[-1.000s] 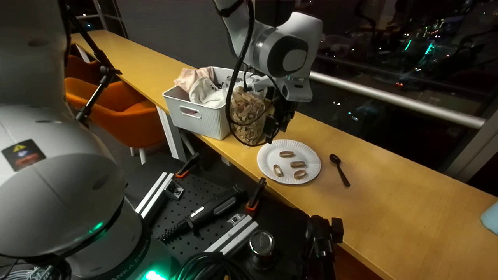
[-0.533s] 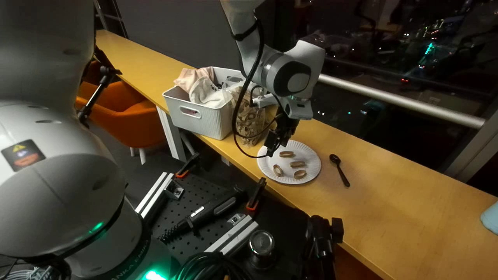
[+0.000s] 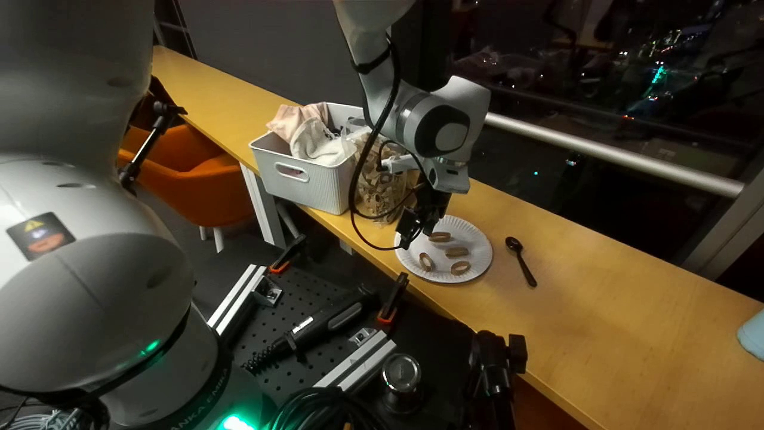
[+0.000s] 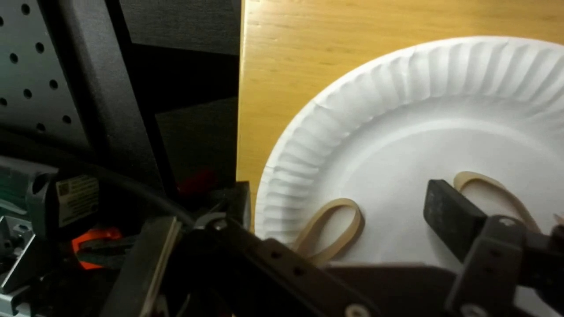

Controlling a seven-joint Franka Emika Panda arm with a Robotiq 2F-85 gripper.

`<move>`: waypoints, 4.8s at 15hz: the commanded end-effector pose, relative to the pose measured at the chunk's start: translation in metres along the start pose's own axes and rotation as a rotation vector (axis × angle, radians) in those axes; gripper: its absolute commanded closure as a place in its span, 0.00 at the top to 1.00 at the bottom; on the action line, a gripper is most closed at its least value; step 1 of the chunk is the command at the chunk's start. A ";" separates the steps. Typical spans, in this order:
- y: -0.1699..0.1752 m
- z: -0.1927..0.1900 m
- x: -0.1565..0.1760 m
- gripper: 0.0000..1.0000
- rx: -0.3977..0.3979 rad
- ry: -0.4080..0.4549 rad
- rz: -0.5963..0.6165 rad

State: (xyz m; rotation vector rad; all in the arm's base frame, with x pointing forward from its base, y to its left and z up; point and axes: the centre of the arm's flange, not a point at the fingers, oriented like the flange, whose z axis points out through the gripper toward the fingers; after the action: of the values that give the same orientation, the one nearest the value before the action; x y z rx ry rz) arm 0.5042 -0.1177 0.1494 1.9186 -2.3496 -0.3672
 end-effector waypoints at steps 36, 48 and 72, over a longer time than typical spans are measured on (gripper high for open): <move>0.005 0.020 0.020 0.00 0.053 0.055 0.365; -0.038 0.006 -0.004 0.00 0.075 0.051 0.327; -0.013 -0.002 0.025 1.00 0.217 0.174 0.453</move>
State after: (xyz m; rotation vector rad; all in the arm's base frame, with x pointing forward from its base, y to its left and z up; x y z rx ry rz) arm 0.5240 -0.1548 0.1463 1.3709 -2.6823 0.0443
